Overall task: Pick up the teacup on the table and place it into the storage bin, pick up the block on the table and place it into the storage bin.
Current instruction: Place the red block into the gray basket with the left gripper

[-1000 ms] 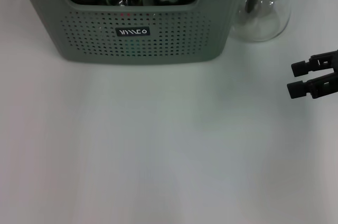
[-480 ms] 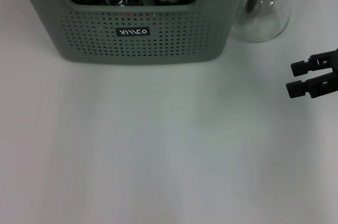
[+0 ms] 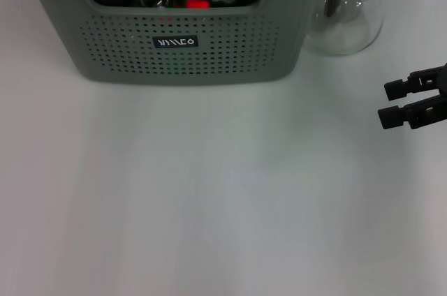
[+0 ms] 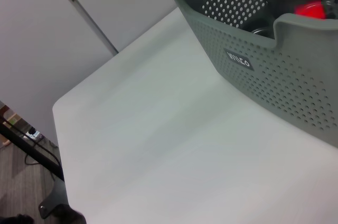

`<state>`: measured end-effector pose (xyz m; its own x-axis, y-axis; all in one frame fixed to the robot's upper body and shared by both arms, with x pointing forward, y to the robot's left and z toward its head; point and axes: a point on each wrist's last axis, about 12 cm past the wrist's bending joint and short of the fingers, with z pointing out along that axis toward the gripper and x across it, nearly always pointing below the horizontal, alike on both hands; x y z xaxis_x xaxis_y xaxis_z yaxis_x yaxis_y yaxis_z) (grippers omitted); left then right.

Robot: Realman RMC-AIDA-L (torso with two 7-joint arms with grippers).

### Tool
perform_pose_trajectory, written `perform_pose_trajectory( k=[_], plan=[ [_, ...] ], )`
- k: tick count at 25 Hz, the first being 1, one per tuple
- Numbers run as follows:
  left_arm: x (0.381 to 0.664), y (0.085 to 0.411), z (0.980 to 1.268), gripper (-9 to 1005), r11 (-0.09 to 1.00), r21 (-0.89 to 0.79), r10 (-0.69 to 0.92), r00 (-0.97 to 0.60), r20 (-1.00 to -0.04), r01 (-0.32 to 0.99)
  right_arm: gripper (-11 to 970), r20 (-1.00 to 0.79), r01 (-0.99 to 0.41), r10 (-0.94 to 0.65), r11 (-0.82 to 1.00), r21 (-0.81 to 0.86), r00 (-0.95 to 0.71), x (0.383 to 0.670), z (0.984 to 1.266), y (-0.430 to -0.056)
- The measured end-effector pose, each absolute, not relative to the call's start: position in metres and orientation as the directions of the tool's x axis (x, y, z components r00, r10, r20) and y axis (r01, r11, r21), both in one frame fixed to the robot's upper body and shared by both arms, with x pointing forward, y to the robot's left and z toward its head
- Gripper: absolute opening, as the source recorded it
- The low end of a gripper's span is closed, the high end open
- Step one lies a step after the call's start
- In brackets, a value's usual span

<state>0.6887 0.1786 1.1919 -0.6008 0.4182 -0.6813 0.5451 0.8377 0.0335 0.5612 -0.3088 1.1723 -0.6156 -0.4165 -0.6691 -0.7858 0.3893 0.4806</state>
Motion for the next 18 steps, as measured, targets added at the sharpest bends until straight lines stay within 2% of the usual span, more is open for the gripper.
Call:
perform_pose_trajectory(
  k=[7, 12, 13, 15, 18],
  plan=[
    [0.684, 0.188, 1.218, 474, 0.836, 0.054, 0.407, -0.551, -0.729, 0.546, 928, -0.670, -0.785, -0.415, 0.391, 0.480, -0.616, 0.559, 1.170, -0.311],
    [0.651, 0.205, 1.244, 658, 0.795, -0.008, 0.336, -0.451, -0.827, 0.607, 928, -0.679, -0.792, -0.413, 0.383, 0.475, -0.607, 0.558, 1.170, -0.312],
    [0.634, 0.210, 1.247, 699, 0.748, -0.058, 0.296, -0.410, -0.863, 0.661, 928, -0.684, -0.797, -0.415, 0.377, 0.471, -0.600, 0.558, 1.171, -0.312],
    [0.613, 0.218, 1.247, 712, 0.669, -0.111, 0.251, -0.364, -0.897, 0.735, 928, -0.691, -0.806, -0.418, 0.366, 0.466, -0.589, 0.558, 1.171, -0.311],
    [0.579, 0.229, 1.234, 731, 0.474, -0.179, 0.209, -0.307, -0.928, 0.862, 928, -0.709, -0.827, -0.428, 0.337, 0.450, -0.560, 0.557, 1.170, -0.307]
  ],
)
